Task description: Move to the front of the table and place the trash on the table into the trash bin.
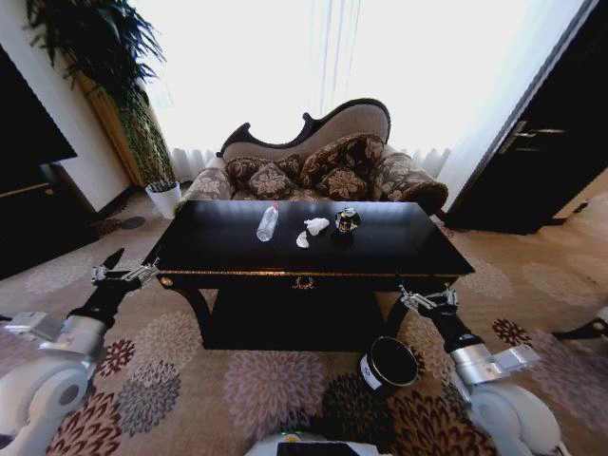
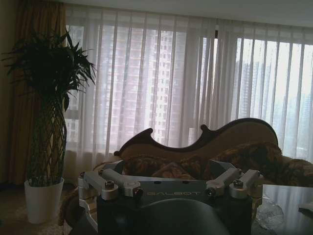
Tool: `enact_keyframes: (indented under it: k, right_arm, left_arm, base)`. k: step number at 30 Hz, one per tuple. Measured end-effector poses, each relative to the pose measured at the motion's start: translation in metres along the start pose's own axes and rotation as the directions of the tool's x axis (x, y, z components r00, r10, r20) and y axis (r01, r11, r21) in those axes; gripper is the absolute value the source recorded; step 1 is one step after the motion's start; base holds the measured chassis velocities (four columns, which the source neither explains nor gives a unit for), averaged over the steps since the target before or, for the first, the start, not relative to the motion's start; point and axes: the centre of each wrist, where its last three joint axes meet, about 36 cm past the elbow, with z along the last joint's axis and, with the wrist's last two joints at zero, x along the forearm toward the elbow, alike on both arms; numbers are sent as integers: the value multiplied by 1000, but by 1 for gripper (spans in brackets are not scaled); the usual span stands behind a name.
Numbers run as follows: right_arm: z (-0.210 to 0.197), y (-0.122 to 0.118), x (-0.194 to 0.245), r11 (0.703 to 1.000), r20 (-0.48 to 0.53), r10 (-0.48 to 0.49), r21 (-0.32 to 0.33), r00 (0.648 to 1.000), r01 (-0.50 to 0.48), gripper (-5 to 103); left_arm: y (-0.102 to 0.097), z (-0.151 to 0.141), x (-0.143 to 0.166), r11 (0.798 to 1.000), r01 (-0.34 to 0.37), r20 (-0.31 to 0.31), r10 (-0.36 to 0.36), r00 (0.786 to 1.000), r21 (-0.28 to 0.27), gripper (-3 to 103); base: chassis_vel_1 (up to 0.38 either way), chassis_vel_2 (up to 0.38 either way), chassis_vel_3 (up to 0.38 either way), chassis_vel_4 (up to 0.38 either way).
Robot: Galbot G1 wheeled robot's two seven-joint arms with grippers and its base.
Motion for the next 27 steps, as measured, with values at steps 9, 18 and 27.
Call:
enact_keyframes:
  k: [9,18,27]
  right_arm:
    - [1,3,0,1000,-2,13,-5,1000,-13,100]
    - [2,4,0,1000,3,14,-3,1000,-14,100]
    - [6,5,3,1000,7,26,-17,1000,-26,100]
  left_arm:
    - [-3,4,0,1000,-14,-14,14,1000,1,98]
    - [-4,15,-15,994,-108,-89,109,990,15,97]
    - [-1,20,-55,977,-211,-162,209,964,3,99]
  base:
    - [-144,149,152,-143]
    - [-23,20,27,-22]
    - [0,0,0,0]
